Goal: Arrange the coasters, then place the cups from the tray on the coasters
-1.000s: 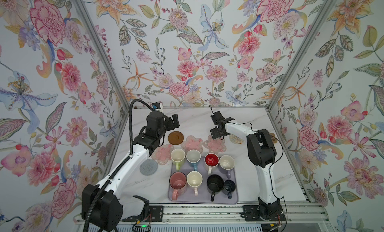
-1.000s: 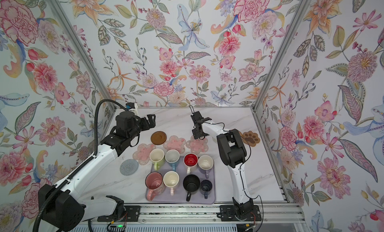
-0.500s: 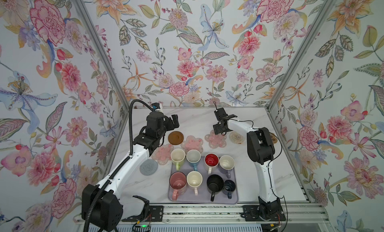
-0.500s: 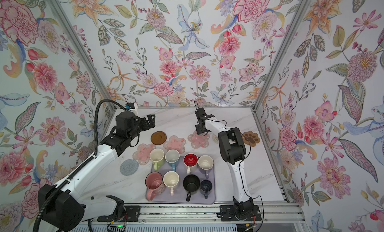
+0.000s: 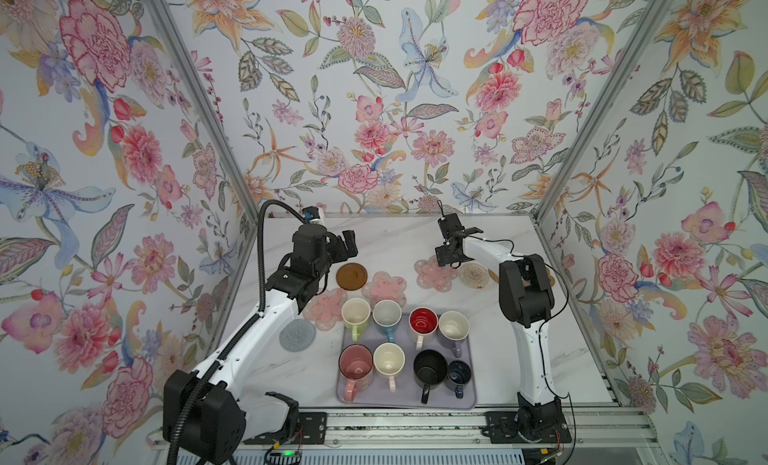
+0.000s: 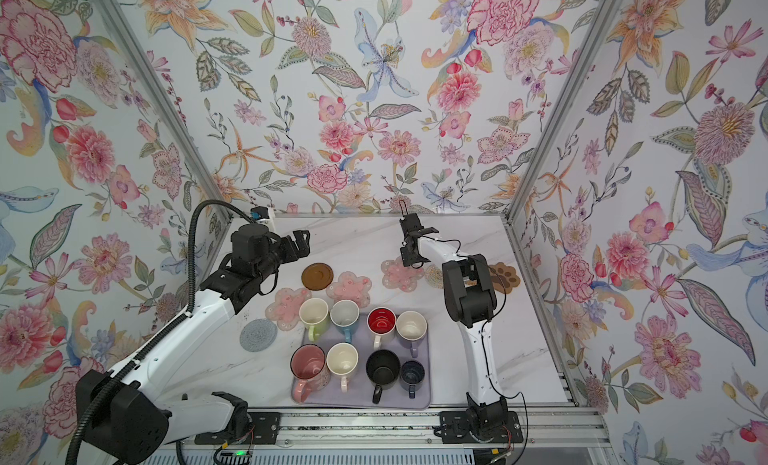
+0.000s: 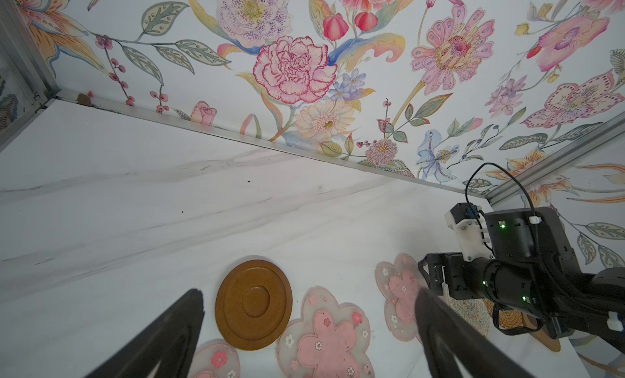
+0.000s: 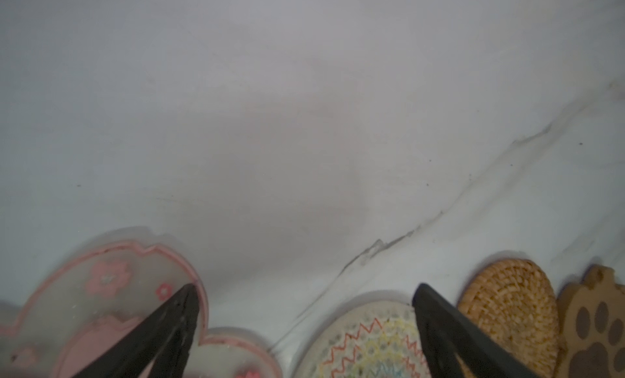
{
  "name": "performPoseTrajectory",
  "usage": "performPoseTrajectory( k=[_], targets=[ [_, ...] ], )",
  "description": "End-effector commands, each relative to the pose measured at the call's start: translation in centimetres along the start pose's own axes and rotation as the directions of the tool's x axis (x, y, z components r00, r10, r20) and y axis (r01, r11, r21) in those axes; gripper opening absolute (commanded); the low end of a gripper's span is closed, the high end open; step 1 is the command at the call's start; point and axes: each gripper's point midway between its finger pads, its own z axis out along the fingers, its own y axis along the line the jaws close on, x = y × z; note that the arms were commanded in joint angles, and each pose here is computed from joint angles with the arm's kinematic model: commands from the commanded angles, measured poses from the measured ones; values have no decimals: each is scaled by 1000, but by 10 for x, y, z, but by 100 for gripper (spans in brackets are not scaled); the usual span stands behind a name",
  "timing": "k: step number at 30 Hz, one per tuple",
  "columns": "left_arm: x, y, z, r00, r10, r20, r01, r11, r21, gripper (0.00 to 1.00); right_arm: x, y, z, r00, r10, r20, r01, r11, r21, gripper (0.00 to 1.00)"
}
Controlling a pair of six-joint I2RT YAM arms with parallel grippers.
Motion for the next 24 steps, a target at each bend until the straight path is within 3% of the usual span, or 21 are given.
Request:
performPoseTrajectory(
  k=[1,9,15,19,24],
  targets=[
    [1,6,-4,1000,-2,0,2,1000,-11,99,2,-14,3,1000,-4,-9,4,999,40,99],
    [1,7,-5,1000,-3,-1,3,1000,-13,99,-3,-23,-4,1000,11,17,-12,999,34,99],
    [1,8,-6,1000,0,-2,0,1000,-21,99,-34,-12,-42,989,100,108,-88,990,-114,99],
    [3,12,-8,1000,3,-8,-3,1000,-31,99,-58,1,-87,968,188,163,-136,948,-289,99],
    [9,20,-13,1000,9,-9,-9,998,-60,99,-59,26,-136,956,240,171,-129,863,-488,99]
  ],
)
